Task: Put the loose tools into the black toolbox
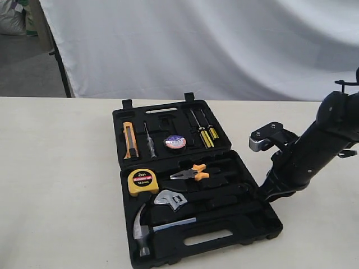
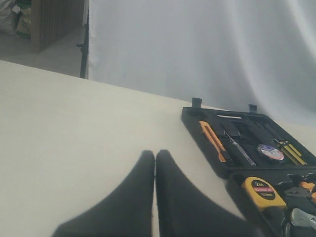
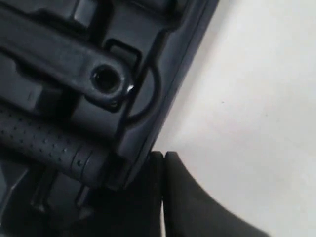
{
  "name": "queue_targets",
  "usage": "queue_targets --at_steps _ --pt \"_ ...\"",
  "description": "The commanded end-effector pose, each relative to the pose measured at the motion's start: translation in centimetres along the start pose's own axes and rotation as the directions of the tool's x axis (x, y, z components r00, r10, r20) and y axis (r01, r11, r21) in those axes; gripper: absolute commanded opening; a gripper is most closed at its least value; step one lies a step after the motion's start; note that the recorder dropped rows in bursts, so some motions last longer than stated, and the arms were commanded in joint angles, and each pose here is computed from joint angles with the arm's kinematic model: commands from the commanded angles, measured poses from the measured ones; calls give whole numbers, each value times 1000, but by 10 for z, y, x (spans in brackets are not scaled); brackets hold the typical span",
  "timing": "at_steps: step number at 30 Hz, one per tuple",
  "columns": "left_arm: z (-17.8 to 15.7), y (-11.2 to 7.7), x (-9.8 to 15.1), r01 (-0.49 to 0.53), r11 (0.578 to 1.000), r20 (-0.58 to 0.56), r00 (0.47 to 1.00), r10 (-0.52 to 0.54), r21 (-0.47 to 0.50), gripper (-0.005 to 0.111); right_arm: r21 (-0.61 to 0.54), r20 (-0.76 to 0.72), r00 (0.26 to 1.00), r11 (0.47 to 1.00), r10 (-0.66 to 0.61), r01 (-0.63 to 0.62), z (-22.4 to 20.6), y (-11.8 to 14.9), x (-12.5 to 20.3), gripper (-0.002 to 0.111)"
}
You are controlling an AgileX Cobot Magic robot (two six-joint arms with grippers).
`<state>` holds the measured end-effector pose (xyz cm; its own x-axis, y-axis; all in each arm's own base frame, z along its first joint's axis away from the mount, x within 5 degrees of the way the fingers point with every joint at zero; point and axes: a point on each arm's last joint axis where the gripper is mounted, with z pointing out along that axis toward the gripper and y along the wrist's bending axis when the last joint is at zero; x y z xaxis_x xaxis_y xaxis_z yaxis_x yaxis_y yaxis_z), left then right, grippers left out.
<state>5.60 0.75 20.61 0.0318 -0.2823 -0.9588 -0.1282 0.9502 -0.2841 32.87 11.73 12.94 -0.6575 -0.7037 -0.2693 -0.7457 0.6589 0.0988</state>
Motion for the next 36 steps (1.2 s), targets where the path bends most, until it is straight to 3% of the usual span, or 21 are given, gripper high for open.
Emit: queue_targets --at_steps 1,11,16,26,36 --pt "0 1 -2 1 1000 20 1000 0 -21 1 -59 -30 997 996 -64 62 6 24 -7 0" --pt "0 1 -2 1 1000 20 1000 0 -21 1 -140 -84 981 977 -172 159 12 57 -12 0" --pt "0 1 -2 1 1000 20 1000 0 -21 1 -121 -49 981 976 -186 179 -3 63 -17 0" --pt "0 1 -2 1 1000 20 1000 0 -21 1 85 181 973 988 -144 130 -106 76 -23 0" --pt "0 1 -2 1 1000 20 1000 0 -21 1 154 506 851 986 -137 67 -203 121 14 0"
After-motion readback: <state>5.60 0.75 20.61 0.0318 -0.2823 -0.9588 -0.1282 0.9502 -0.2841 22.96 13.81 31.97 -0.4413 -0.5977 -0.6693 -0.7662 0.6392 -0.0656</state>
